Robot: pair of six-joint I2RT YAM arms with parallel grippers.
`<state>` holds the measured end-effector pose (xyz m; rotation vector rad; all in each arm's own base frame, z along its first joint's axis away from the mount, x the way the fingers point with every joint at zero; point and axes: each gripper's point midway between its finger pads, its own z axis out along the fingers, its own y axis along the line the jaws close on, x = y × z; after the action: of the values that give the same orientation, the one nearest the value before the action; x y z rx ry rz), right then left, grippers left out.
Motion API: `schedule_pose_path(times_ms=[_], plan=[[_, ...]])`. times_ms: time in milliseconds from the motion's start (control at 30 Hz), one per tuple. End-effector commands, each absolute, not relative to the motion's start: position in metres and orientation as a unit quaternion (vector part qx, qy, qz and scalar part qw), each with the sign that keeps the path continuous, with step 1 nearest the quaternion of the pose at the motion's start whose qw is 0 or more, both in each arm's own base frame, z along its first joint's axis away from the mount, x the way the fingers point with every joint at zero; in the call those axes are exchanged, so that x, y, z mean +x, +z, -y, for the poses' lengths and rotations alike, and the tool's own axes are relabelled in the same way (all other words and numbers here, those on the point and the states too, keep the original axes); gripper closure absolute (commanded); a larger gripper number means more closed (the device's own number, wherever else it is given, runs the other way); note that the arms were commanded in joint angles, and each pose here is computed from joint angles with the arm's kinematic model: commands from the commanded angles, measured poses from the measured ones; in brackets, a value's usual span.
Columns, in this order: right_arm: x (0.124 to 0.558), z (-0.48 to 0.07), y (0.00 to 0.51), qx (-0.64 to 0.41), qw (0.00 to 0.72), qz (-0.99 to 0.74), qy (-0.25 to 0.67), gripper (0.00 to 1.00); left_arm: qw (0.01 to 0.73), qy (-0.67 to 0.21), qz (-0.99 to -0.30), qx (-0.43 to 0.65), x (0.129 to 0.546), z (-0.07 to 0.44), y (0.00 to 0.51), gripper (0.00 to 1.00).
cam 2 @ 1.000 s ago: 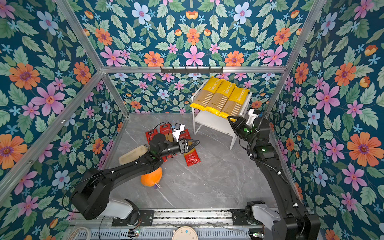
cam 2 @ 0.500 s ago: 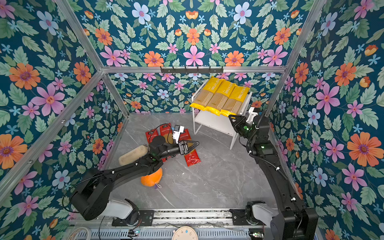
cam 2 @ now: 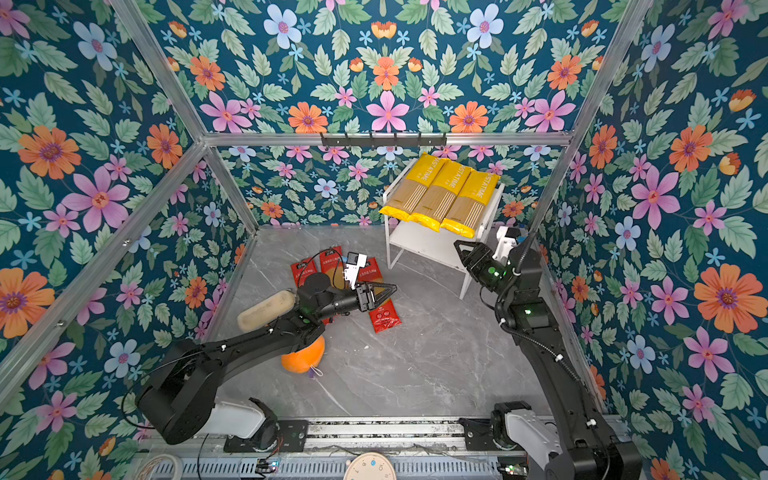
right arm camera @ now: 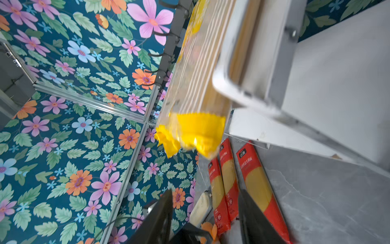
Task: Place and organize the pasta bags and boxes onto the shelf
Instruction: 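Withdraw the right gripper from the shelf and lower both grippers toward the red packs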
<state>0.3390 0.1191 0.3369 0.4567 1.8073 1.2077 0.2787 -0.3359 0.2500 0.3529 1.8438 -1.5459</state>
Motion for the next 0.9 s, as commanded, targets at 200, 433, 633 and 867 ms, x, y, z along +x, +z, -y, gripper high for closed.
schedule_pose_path(times_ms=[200, 433, 633, 867], plan=[[0.305, -0.149, 0.264, 0.174, 0.42, -0.757, 0.469, 0.49, 0.383, -0.492, -0.774, 0.111, 0.287, 0.318, 0.2, 0.39], [0.301, -0.177, 0.202, 0.157, 0.418, -0.799, 0.404, 0.52, 0.391, -0.428, -0.812, 0.076, 0.285, 0.306, 0.156, 0.38], [0.303, -0.219, 0.151, 0.102, 0.401, -0.848, 0.332, 0.52, 0.369, -0.373, -0.85, 0.054, 0.291, 0.295, 0.119, 0.38], [0.315, -0.266, 0.11, 0.043, 0.369, -0.884, 0.285, 0.51, 0.346, -0.294, -0.891, 0.023, 0.302, 0.265, 0.092, 0.39]])
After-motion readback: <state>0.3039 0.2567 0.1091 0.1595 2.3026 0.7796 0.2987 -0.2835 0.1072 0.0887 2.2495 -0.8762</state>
